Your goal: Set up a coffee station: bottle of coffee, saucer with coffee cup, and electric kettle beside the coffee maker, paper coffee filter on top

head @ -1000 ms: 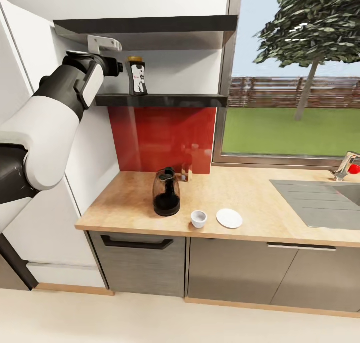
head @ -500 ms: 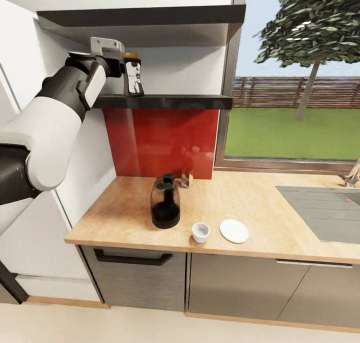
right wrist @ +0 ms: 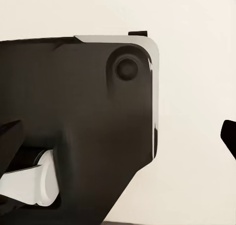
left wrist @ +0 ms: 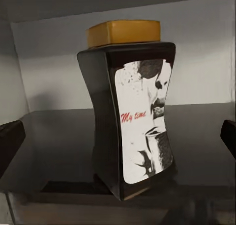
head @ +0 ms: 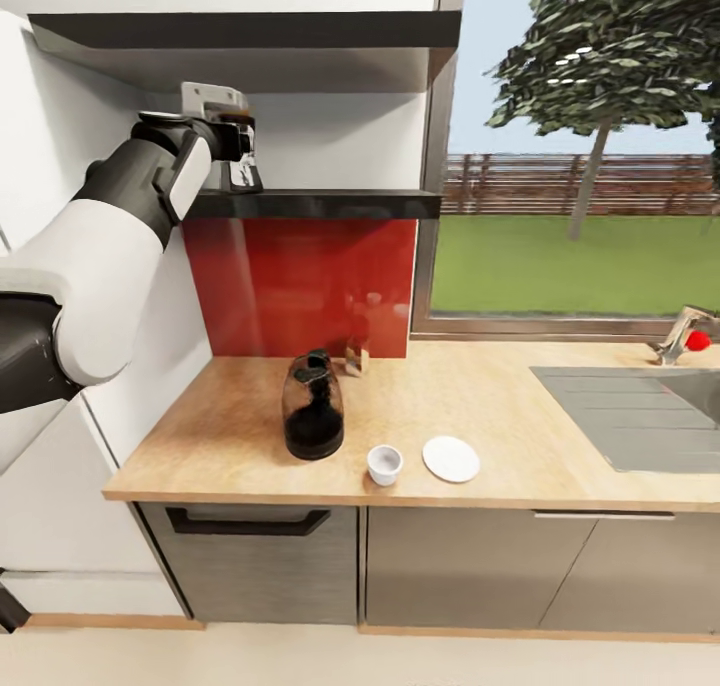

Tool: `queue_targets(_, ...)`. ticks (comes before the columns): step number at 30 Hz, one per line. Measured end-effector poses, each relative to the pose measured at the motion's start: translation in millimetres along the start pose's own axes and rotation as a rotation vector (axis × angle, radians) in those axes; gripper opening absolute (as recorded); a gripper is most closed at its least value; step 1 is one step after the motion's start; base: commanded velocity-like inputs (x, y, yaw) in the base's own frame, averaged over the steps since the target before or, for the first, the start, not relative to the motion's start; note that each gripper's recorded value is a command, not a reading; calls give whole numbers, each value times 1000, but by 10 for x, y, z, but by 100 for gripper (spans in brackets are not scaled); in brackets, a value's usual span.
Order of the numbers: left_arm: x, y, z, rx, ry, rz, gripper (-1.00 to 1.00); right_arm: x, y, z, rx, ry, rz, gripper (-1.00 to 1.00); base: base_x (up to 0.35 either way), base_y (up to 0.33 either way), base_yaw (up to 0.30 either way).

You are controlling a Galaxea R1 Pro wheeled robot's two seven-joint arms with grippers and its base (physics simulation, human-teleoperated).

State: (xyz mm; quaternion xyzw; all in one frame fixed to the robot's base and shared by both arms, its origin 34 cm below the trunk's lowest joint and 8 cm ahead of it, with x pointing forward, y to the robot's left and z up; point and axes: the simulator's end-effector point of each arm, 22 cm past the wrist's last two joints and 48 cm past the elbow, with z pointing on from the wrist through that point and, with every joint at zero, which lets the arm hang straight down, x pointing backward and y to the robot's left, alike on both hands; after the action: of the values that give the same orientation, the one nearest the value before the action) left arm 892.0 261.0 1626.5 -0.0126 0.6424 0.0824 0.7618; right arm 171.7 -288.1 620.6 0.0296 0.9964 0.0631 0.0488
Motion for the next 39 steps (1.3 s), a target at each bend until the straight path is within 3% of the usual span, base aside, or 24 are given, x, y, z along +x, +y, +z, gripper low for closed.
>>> queue_targets(11,-44,-12,-12,2,-9,-4,100,-1,10,2,-2,0,-2,100,5,0,-118)
queue_targets(23,-43,23,-10,-2,-8,-7,100,-7,51,8,-7,-3,-5,100,191,0,-2)
queue_targets(39,-50,100,-2,-14,-11,-4,100,-12,27,5,-4,-3,-3,100,-20,32,0)
